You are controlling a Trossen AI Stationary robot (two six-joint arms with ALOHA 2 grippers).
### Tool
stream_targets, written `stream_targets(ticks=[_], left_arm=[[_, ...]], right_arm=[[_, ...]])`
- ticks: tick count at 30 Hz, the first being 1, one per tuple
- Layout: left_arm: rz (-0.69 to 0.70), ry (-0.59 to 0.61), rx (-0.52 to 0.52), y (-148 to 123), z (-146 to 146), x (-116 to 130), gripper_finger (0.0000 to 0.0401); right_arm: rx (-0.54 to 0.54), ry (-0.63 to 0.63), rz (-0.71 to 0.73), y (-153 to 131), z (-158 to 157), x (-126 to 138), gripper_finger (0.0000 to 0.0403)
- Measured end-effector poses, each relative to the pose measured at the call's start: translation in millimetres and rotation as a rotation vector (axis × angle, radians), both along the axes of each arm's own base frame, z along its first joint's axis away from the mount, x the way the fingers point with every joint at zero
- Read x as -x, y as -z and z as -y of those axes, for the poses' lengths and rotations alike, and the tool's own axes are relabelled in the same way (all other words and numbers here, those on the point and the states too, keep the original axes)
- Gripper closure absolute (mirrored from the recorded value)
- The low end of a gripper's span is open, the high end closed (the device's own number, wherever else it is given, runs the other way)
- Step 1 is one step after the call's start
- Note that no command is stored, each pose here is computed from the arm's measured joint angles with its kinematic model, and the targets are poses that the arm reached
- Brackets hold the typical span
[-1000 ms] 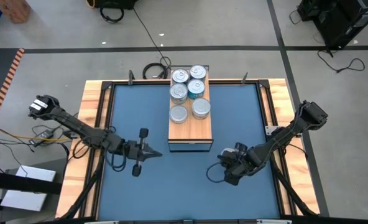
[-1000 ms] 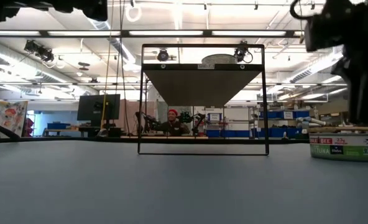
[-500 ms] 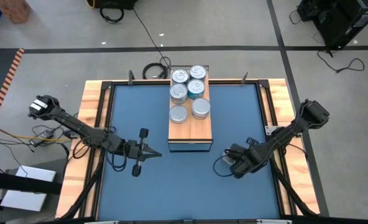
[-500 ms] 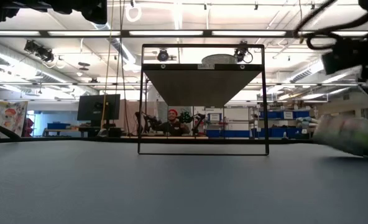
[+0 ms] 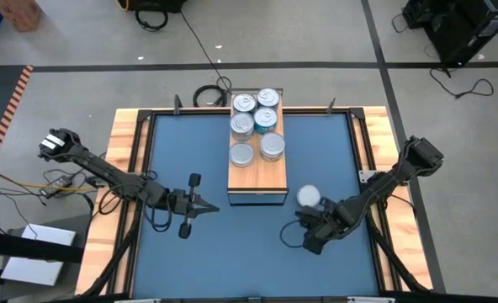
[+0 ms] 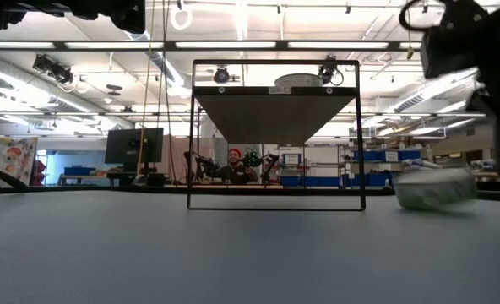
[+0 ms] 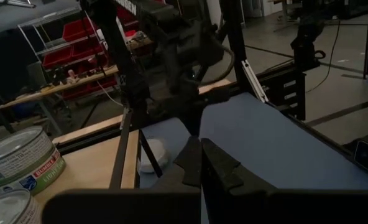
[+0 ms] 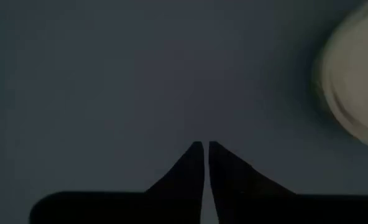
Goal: Stack canned seafood by type on shelf
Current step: Stack the green tuna can on top of the other green tuna can on the shelf
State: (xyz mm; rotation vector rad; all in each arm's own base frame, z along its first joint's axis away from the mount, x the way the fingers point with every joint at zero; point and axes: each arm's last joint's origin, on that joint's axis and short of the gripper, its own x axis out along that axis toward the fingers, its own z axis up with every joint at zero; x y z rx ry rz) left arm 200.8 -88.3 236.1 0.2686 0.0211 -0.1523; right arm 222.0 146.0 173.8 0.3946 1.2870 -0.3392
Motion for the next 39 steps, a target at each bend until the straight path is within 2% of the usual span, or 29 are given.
stream_targets(ticks=[6,11,13,16,20,26,29,35,39], left_arm=[[-0.005,-0.001,0.001,0.5,0.0,0.0,0.0400],[-0.004,-0.001,0.001,0.4,0.0,0.0,0.0400],[-0.008,-0.001,0.000,0.8,0.0,0.0,0.0400],[-0.018,-0.001,-0.001,1.8,-0.1,0.1,0.0400],[-0.022,-0.002,-0.004,2.3,-0.1,0.1,0.0400],[-0.023,-0.002,-0.002,2.3,-0.1,0.1,0.0400],[-0.025,-0.002,0.011,2.3,-0.1,0.1,0.0400],[-0.026,-0.002,0.012,2.3,-0.1,0.1,0.0400],[-0.025,-0.002,0.012,2.3,-0.1,0.1,0.0400]], right_arm=[[0.242,-0.046,0.007,-11.1,6.0,3.3,0.0306],[0.419,-0.256,-0.020,-10.3,12.7,5.2,0.0252],[0.460,-0.334,-0.046,-6.7,16.0,6.5,0.0242],[0.464,-0.405,-0.070,3.2,20.9,7.9,0.0239],[0.424,-0.419,-0.073,14.5,25.2,9.1,0.0243],[0.441,-0.428,-0.096,25.3,30.9,15.4,0.0261],[0.461,-0.434,-0.097,28.5,33.0,17.9,0.0293],[0.460,-0.439,-0.091,28.3,32.8,17.6,0.0387],[0.425,-0.431,-0.087,21.8,29.9,12.0,0.0393]])
